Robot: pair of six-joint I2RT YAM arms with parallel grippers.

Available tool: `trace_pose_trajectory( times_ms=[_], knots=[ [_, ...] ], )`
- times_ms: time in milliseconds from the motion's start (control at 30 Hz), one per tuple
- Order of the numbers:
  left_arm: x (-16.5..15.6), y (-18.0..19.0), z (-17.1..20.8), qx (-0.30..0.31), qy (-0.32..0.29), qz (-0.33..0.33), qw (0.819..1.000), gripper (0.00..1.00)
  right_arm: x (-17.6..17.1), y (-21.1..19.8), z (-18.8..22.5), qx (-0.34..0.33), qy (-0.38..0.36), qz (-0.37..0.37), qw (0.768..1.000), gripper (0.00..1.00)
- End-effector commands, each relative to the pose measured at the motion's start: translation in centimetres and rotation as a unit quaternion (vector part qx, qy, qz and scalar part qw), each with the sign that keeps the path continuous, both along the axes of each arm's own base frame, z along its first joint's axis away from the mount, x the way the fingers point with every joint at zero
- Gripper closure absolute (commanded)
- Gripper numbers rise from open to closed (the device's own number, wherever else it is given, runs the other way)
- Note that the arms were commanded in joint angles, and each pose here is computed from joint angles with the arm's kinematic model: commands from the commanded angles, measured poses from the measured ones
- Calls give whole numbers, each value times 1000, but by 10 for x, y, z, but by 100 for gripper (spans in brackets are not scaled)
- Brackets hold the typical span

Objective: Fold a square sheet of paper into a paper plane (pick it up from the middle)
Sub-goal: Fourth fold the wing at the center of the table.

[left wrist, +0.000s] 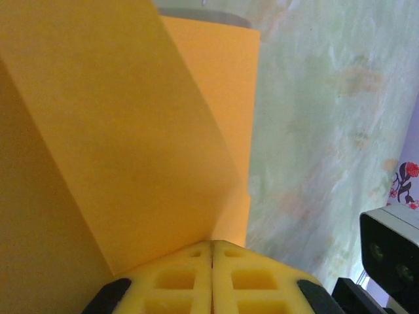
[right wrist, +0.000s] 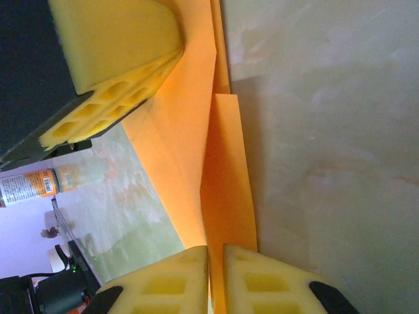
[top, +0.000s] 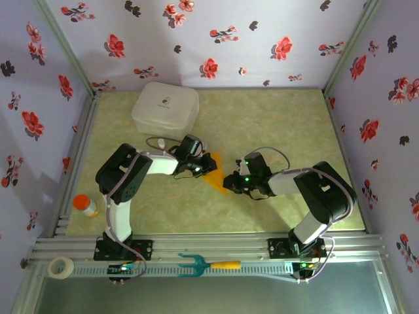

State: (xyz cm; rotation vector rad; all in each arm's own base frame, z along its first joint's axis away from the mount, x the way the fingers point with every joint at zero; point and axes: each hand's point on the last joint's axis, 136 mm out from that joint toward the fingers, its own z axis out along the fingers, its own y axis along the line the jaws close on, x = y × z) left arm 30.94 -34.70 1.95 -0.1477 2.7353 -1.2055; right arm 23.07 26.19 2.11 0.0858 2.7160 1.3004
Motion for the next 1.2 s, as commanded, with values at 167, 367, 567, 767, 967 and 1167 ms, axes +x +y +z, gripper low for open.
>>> trace_pose_trajectory(
  times_ms=[167,367,567,767,967,1167],
  knots=[
    [-15,11,-30,41,34,-3,999,92,-31,-15,-20,-47,51,12,997,90],
    [-15,11,-30,41,34,-3,999,92,-34,-16,-24,-52,57,13,997,93],
    [-15,12,-31,42,35,-3,999,92,-36,-21,-22,-61,53,6,997,86],
    [-15,13,-32,42,35,-2,998,92,-38,-22,-26,-64,58,8,996,85],
    [-16,13,-31,42,35,-2,999,92,-39,-23,-30,-75,59,9,995,89],
    [-16,12,-30,40,33,-2,999,92,-41,-23,-26,-68,59,6,996,92]
  ],
)
